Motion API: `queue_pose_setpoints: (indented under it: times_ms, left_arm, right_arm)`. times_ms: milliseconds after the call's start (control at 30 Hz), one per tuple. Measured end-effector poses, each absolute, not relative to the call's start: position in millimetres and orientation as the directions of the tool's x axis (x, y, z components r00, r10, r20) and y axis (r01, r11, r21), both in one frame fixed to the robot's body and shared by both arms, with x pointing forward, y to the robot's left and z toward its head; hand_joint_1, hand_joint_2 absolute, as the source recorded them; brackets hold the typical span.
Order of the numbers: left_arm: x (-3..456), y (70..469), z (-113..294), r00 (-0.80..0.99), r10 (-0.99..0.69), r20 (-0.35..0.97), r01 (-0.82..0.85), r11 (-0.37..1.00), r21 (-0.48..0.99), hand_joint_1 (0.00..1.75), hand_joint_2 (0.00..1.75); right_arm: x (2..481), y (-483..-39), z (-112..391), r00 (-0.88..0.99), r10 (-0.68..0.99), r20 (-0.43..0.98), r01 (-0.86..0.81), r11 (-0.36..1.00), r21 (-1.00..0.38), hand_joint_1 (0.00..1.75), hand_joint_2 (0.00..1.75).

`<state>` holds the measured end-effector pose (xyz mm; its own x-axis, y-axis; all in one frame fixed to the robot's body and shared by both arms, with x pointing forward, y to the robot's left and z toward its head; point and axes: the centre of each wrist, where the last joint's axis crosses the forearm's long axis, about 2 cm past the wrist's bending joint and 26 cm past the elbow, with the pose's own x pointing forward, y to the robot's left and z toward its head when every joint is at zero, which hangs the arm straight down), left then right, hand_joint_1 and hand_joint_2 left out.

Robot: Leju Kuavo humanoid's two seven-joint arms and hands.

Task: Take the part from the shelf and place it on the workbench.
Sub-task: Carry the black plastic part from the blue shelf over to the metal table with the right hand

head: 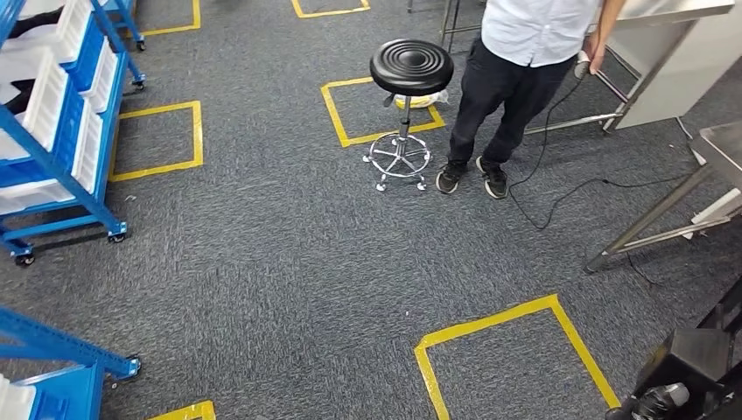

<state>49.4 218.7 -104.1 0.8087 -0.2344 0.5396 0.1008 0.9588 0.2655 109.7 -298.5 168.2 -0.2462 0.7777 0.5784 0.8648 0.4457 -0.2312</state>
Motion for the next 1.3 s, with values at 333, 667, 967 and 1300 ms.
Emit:
queue_pose_setpoints:
  times_ms: [333, 667, 967, 1300]
  left_arm:
    - [49.9, 219.6, -104.1, 0.798, -0.224, 0.559, 0.085, 0.961, 0.264, 0.0, 1.75]
    - [51.4, 221.6, -104.2, 0.79, -0.221, 0.572, 0.076, 0.961, 0.266, 0.0, 1.75]
    - [48.8, 221.4, -104.6, 0.787, -0.216, 0.578, 0.075, 0.963, 0.259, 0.0, 1.75]
    - [51.3, 221.7, -104.3, 0.78, -0.215, 0.587, 0.073, 0.964, 0.255, 0.0, 1.75]
  right_arm:
    - [111.7, -297.4, 167.6, -0.246, 0.779, 0.577, 0.864, 0.446, -0.234, 1.75, 1.75]
    - [112.1, -296.4, 165.2, -0.244, 0.777, 0.581, 0.86, 0.45, -0.241, 1.75, 1.75]
    - [112.9, -296.1, 163.4, -0.242, 0.774, 0.585, 0.858, 0.452, -0.244, 1.75, 1.75]
    - [112.9, -295.8, 163.0, -0.242, 0.773, 0.587, 0.857, 0.454, -0.243, 1.75, 1.75]
